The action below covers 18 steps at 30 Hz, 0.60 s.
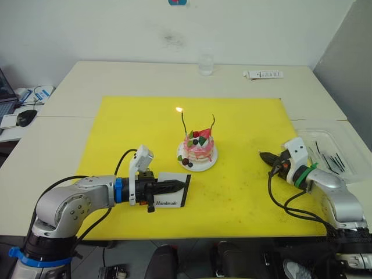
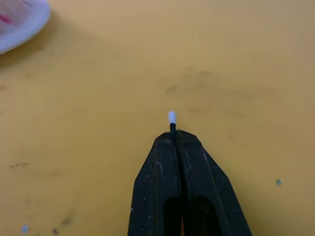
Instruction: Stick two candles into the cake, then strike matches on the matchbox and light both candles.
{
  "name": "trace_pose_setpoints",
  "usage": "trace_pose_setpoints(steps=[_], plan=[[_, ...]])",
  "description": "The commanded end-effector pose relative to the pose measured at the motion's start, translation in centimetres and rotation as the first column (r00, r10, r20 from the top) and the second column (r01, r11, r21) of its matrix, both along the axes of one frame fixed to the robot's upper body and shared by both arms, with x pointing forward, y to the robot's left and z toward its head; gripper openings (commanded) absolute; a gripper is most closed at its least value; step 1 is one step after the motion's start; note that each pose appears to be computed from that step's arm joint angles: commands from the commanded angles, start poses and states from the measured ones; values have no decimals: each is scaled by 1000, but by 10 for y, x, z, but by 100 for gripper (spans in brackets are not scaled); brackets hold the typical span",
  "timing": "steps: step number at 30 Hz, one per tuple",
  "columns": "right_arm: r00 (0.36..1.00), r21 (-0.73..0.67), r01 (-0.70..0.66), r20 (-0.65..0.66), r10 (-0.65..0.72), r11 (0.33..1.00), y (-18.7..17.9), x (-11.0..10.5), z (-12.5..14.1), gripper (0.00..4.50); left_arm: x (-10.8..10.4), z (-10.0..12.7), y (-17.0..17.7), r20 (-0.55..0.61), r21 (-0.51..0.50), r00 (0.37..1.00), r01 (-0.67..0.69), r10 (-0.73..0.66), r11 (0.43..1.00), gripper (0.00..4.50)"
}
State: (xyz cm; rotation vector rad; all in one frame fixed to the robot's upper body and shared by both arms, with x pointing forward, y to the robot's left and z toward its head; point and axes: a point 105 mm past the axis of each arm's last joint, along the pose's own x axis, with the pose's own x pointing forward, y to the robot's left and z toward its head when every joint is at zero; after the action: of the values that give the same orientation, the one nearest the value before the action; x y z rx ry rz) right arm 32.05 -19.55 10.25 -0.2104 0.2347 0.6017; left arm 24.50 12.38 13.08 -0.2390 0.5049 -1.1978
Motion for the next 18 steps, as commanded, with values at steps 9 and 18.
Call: trace_pose_setpoints(steps=[9,18], plan=[[983,-6,-182,-21,182,983,71,-48,3,5,-1,10,-1,34,-6,999,22,-22,1000,0],[987,-34,-158,-38,157,987,72,-46,-14,70,0,10,1,34,4,999,26,-26,1000,0]])
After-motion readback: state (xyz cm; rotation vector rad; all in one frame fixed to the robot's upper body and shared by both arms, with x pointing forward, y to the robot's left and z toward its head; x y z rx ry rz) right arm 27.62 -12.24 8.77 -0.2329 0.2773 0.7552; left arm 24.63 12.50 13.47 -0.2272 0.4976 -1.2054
